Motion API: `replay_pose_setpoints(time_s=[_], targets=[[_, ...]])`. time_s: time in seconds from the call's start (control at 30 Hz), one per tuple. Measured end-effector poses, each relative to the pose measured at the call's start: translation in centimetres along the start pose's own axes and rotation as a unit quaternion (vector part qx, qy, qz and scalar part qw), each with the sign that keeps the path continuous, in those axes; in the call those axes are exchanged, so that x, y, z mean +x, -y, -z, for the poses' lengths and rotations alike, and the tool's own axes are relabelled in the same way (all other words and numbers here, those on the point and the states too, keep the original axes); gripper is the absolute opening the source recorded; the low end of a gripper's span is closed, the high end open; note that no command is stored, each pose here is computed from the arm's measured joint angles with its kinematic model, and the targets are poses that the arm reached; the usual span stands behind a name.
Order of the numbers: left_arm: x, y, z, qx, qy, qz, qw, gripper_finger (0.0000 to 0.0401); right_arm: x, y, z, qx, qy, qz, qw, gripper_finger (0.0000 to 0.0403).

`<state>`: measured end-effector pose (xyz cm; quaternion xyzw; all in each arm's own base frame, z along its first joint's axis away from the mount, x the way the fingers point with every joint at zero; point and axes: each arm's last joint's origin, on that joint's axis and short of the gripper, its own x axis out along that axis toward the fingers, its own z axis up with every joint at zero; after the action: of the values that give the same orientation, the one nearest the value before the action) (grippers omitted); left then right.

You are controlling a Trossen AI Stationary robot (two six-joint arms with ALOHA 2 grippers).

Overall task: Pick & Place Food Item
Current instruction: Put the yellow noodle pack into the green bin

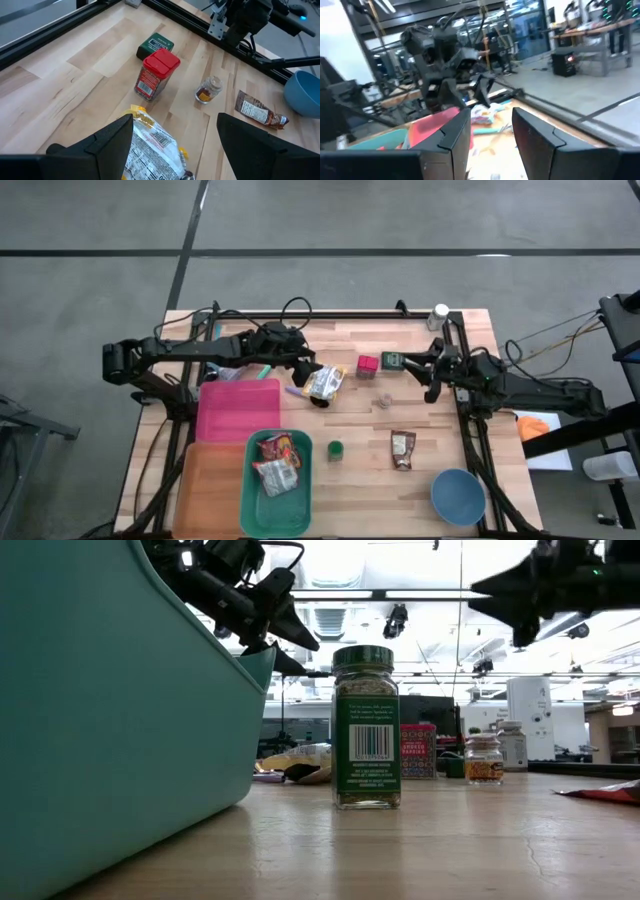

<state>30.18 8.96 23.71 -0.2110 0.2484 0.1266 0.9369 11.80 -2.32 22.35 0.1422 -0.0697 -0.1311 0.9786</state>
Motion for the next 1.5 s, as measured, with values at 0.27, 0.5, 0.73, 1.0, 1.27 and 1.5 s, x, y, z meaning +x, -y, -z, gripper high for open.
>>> replay_pose_setpoints(time_s=[0.27,0.5,0.73,1.0,1.27,1.5], targets=[[0.0,0.0,0.0,0.001,0.0,0.0,1.0,0.0289,-1.0,0.8,2.5,0.022,-0.007,-0.003,1.0,0.0142],[0.0,0.0,0.0,0.001,0.0,0.0,1.0,0.0289,-1.2,1.3,3.9,0.022,-0.022,0.002,1.0,0.0142],[0.0,0.0,0.0,0.002,0.0,0.0,1.0,0.0289,-1.2,1.4,4.4,0.021,-0.031,0.005,0.999,0.0142],[0.0,0.0,0.0,0.001,-0.001,0.0,1.0,0.0289,-1.2,1.4,4.4,0.02,-0.03,0.005,0.999,0.0142],[0.0,0.0,0.0,-0.036,-0.005,0.002,0.999,0.0289,-1.2,1.4,4.4,0.02,-0.03,0.005,0.999,0.0142],[-0.3,-0.1,0.7,-0.077,-0.077,-0.013,0.994,0.0289,-1.2,1.4,4.4,0.02,-0.03,0.005,0.999,0.0142]])
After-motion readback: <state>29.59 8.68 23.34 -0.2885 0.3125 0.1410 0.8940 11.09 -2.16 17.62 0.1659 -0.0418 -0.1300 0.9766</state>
